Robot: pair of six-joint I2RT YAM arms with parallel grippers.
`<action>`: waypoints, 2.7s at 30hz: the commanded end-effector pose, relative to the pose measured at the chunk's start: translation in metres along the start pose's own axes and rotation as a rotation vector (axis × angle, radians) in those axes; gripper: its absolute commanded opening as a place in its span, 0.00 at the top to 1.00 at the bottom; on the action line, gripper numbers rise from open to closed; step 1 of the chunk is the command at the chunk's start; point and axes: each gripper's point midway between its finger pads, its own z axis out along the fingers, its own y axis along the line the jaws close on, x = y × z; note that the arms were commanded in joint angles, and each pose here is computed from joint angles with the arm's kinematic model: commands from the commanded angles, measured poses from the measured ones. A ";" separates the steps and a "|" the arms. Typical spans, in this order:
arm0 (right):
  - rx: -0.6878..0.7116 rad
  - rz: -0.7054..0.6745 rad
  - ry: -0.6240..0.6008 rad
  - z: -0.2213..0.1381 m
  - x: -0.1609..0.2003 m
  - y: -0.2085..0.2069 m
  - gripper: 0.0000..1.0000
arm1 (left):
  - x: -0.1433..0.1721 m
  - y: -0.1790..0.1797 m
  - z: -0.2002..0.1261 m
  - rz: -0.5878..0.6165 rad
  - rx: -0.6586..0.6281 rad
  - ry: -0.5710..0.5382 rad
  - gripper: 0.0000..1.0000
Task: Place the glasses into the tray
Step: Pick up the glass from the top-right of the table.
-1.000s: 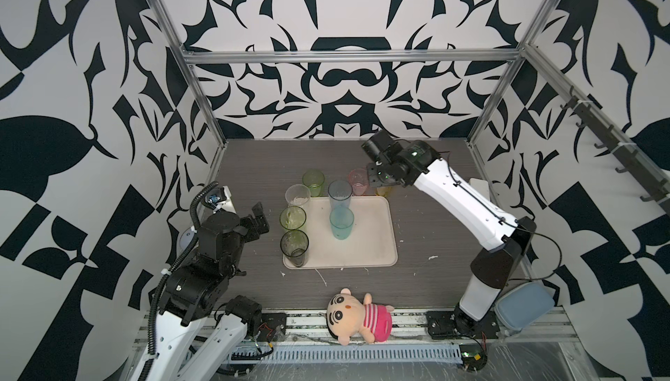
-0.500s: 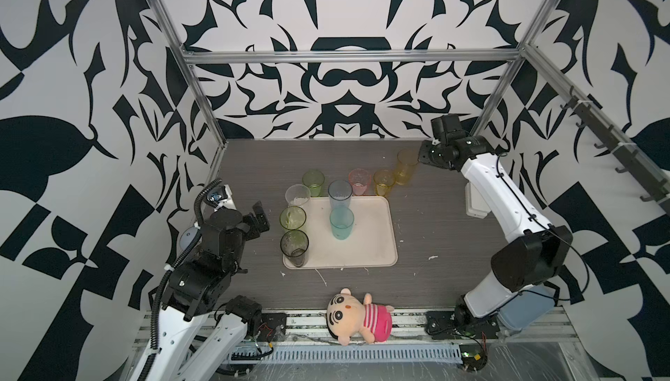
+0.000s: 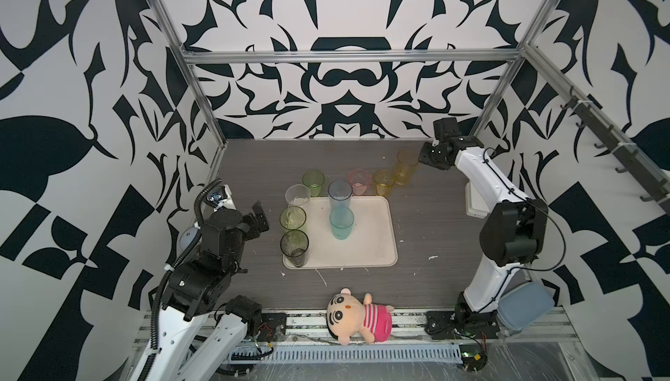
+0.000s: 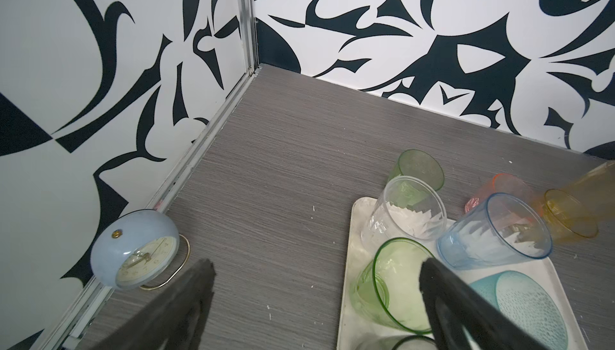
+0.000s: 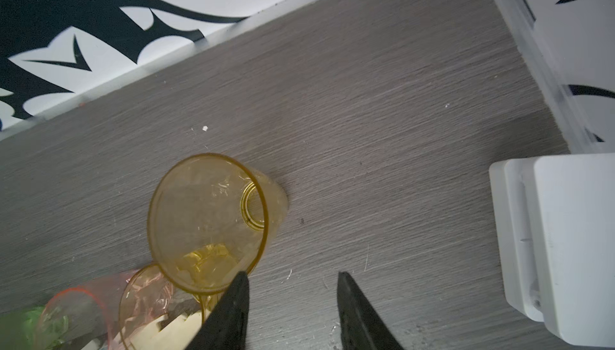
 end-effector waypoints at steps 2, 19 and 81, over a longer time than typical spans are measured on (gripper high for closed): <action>-0.049 0.012 -0.047 -0.007 -0.020 0.008 0.53 | 0.000 0.002 0.001 0.003 -0.015 -0.007 0.00; -0.047 0.016 0.051 0.033 -0.017 0.010 0.55 | 0.001 0.002 0.002 0.000 -0.015 -0.004 0.00; 0.051 -0.145 0.031 -0.119 0.024 0.017 1.00 | 0.002 -0.001 -0.001 -0.025 0.017 -0.008 0.00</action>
